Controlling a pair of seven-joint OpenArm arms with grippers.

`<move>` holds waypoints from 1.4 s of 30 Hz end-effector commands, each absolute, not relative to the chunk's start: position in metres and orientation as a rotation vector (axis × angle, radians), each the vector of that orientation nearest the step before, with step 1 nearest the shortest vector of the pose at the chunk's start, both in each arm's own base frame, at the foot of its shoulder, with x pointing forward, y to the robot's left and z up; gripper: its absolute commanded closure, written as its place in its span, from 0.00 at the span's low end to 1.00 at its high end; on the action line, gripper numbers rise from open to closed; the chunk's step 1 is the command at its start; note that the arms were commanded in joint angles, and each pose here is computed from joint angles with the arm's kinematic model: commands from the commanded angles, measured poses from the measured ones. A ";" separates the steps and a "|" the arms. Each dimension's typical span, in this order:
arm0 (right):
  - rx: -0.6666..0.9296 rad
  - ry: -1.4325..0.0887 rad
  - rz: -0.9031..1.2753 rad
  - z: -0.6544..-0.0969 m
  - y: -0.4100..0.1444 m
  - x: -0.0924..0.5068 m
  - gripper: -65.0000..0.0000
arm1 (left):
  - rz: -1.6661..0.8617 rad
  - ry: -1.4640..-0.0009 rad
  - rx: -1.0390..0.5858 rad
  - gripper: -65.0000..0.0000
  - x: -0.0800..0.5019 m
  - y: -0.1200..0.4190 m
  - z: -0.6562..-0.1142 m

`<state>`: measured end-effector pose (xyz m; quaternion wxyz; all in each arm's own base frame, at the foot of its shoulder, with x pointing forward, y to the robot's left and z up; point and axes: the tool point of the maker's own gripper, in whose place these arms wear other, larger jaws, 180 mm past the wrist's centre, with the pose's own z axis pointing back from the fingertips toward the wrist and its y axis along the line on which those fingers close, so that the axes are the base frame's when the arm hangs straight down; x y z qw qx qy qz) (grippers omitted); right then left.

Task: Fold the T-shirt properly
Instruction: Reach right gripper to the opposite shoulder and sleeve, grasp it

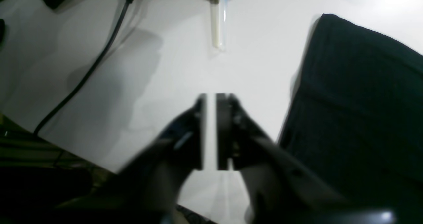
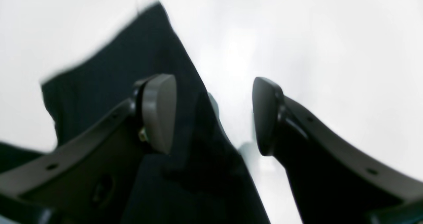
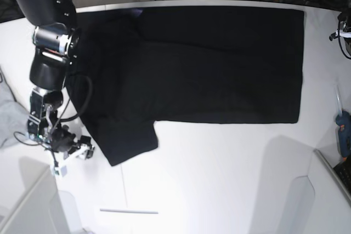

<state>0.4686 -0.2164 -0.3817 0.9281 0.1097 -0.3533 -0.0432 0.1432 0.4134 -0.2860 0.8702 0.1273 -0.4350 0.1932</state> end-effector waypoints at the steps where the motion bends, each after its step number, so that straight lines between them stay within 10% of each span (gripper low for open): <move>1: 0.215 -0.791 -0.088 -0.358 -0.227 0.488 0.46 | 0.390 -0.947 0.286 0.82 0.146 0.417 -0.273; 8: 0.244 -0.764 -0.031 -0.375 -0.206 0.497 0.45 | 0.394 -0.947 0.284 0.63 0.147 0.418 -0.274; 42: 0.183 -0.758 0.014 -0.396 -0.194 0.499 0.46 | 0.395 -1.004 0.270 0.62 0.165 0.416 -0.265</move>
